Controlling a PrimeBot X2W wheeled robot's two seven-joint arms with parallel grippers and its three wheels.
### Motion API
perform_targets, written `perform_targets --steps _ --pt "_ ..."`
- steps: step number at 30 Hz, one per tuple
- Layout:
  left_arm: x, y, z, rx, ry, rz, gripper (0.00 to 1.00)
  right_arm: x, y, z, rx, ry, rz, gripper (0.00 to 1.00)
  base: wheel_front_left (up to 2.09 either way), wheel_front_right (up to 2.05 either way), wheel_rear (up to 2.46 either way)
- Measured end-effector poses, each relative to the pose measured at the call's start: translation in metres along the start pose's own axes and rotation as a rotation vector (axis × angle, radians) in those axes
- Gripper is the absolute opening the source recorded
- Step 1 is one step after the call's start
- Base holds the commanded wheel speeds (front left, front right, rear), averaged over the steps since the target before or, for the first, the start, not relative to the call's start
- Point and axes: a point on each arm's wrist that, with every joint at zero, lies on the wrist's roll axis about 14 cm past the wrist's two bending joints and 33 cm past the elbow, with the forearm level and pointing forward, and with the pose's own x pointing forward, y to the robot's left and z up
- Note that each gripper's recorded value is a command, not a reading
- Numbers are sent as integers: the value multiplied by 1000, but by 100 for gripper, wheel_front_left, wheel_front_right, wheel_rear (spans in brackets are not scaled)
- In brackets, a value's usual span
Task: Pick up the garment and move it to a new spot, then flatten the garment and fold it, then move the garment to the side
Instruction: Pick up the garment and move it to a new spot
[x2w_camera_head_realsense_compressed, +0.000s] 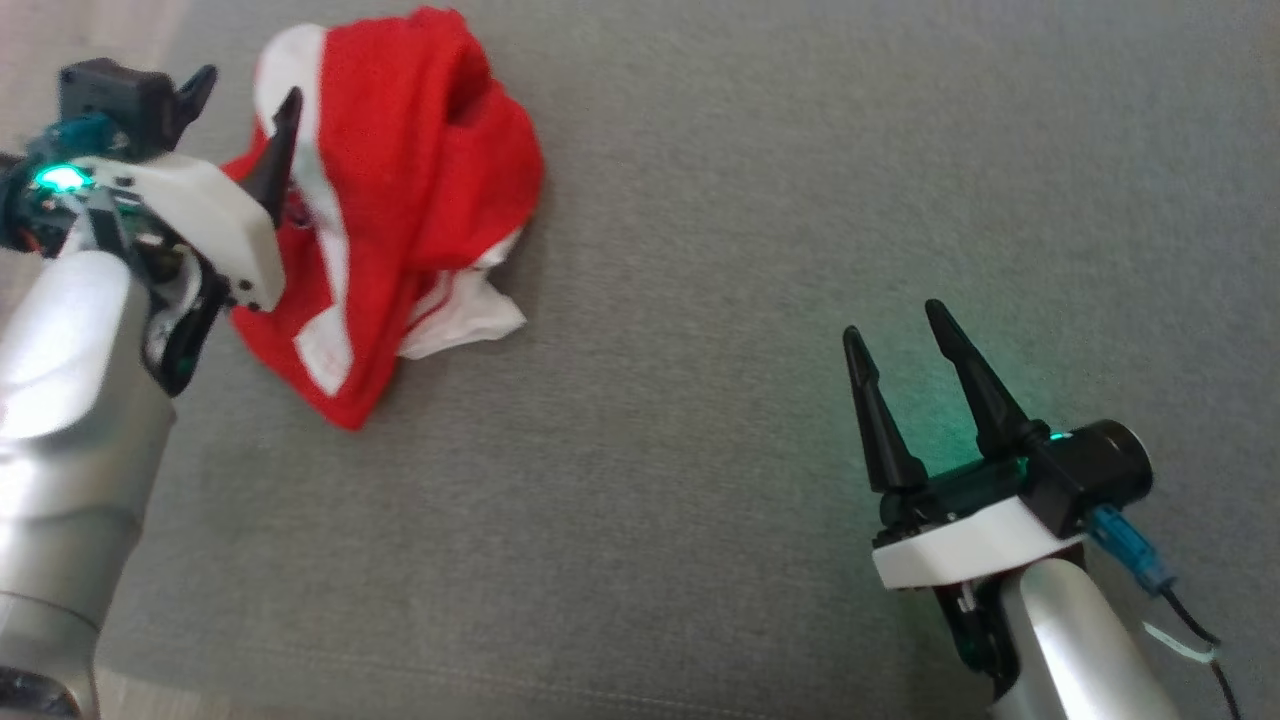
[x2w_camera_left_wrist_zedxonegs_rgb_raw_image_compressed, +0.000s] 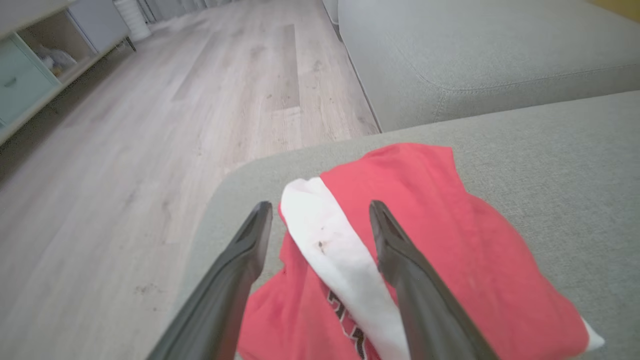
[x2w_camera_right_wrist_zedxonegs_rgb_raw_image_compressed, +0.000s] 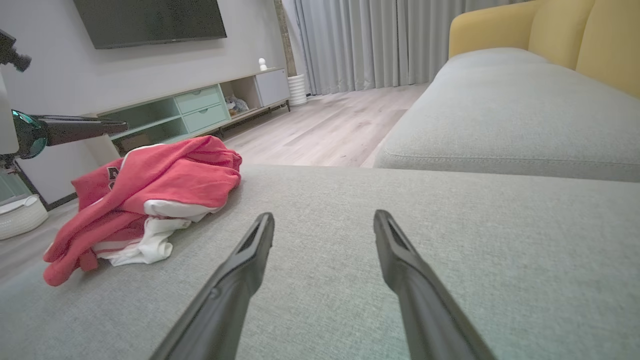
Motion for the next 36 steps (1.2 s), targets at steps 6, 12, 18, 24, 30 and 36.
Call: perform_targets --steps 6,12,18,24,30,36 --pt "29 -22 -48 -79 163 -59 100 -3 -20 -12 11 28 -52 100 0 0 0" --pt "30 -35 -47 -128 142 -97 0 -7 -24 -8 3 19 -66 100 0 0 0" --pt "19 -18 33 -179 -175 -68 0 -11 -18 11 -13 -22 -61 100 0 0 0" --pt "-10 -16 89 -156 -360 -81 0 -25 -11 30 -23 -62 -65 100 0 0 0" --pt "-40 -20 116 -103 -466 -84 0 -45 -8 36 -24 -71 -87 100 0 0 0" --pt "-66 -32 62 -142 -424 -17 0 -51 -3 52 -40 -115 -86 100 0 0 0"
